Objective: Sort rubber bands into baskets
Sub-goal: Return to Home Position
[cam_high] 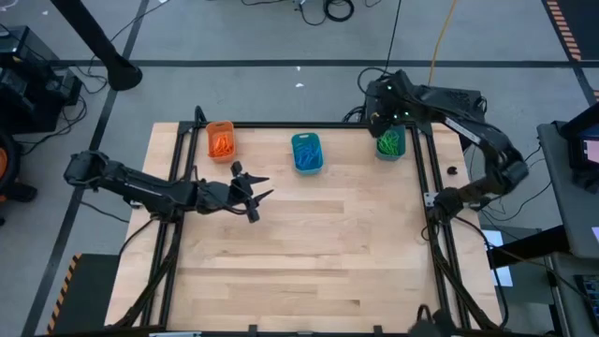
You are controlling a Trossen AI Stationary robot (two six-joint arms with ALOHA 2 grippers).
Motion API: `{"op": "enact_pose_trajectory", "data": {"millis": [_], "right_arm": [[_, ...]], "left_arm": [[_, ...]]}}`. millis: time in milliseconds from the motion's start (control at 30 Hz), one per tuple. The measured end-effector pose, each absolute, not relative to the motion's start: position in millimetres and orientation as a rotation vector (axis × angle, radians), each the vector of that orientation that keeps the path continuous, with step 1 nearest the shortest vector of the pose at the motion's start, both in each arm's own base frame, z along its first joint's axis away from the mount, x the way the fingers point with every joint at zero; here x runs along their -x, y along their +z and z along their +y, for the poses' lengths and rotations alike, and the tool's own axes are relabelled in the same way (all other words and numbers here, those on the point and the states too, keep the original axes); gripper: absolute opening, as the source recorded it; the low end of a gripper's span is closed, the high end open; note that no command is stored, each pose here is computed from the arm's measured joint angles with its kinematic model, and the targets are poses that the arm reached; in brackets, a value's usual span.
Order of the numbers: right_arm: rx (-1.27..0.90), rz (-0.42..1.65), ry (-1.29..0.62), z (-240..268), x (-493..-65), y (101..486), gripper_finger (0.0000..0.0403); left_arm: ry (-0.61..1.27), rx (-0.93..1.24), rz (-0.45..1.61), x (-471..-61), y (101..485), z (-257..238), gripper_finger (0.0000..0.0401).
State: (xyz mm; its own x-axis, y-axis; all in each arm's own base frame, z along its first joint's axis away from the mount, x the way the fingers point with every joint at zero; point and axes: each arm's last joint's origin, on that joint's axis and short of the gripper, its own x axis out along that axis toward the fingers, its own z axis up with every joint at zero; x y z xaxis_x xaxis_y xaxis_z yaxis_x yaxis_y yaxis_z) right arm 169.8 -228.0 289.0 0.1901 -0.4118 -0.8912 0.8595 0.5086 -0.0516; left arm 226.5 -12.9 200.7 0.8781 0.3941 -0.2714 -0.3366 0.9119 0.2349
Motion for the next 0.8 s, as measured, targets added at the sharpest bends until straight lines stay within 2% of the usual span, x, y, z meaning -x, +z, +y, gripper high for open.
{"op": "enact_pose_trajectory", "data": {"millis": [200,433,633,800], "right_arm": [[-0.418,0.785,-0.788,-180,-183,335,0.0168],[-0.346,0.659,-0.618,-119,-190,365,0.0168],[-0.281,0.602,-0.553,-77,-186,376,0.0168],[-0.250,0.561,-0.543,-53,-180,359,0.0168]], "left_arm": [[0.376,-0.174,0.297,-211,217,-11,0.0185],[0.362,-0.155,0.243,-188,236,-9,0.0185],[0.363,-0.140,0.228,-167,238,-6,0.0185],[0.367,-0.111,0.227,-151,240,-4,0.0185]]}}
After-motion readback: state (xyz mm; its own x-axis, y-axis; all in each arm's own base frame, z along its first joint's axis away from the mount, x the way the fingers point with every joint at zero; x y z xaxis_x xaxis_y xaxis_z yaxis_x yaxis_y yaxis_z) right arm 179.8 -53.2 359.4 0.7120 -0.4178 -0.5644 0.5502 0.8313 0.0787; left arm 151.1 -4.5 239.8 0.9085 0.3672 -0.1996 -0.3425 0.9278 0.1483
